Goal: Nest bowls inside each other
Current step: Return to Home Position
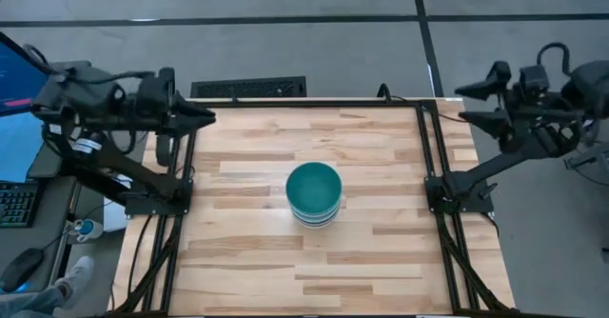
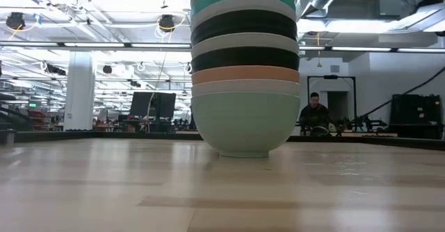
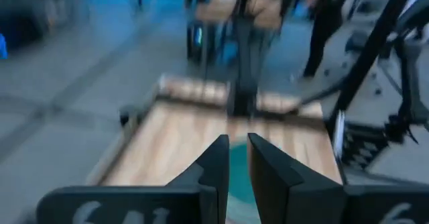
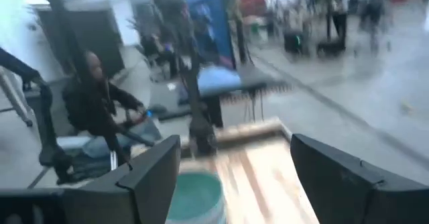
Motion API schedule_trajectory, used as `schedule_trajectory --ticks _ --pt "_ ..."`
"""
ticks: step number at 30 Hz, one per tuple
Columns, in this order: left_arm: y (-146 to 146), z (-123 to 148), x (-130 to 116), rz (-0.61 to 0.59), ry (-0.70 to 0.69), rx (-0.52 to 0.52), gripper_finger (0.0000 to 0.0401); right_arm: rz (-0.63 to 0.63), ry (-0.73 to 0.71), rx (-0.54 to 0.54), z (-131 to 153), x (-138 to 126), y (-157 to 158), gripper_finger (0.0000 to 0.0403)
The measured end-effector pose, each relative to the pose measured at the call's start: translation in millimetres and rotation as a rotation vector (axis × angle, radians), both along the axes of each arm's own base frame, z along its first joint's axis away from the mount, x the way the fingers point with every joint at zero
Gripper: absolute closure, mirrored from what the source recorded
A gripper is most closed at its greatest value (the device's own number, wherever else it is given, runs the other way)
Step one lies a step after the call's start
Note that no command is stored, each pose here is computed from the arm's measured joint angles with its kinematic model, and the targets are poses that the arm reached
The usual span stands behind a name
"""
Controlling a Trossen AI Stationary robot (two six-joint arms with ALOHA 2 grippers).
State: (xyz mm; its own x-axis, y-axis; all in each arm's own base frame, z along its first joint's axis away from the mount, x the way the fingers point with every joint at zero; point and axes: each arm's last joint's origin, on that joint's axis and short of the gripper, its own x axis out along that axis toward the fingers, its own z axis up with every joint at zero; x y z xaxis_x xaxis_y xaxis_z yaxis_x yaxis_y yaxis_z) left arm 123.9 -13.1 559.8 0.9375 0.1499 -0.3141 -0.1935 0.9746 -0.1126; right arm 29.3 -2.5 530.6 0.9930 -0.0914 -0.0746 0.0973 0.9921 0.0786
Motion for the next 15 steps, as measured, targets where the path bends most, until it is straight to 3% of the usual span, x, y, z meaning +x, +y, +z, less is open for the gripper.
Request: schedule_trajectory --ticks 3,5,8,11,15 --pt "-9.7 -7.8 0.5 -0.105 -0.145 0.146 0.0358 -0.045 0.05 0.053 -33.3 -4.0 -2.4 0.0097" --pt "-14.5 -26.9 2.3 -0.197 -0.233 0.212 0.0358 -0.043 -0.003 0.041 -61.3 3.5 0.1 0.0097" --pt "-16.5 -72.8 3.7 -0.302 -0.415 0.269 0.0358 0.0 -0.206 -0.049 -107.5 10.0 3.5 0.0097" --pt "-11.4 -120.4 -2.2 -0.309 -0.669 0.307 0.0358 0.018 -0.434 -0.095 -150.2 0.0 1.5 0.0097" --pt "-3.0 -184.4 -19.0 -0.289 -0.9 0.301 0.0358 0.011 -0.543 -0.096 -197.9 -14.3 -3.0 0.0097"
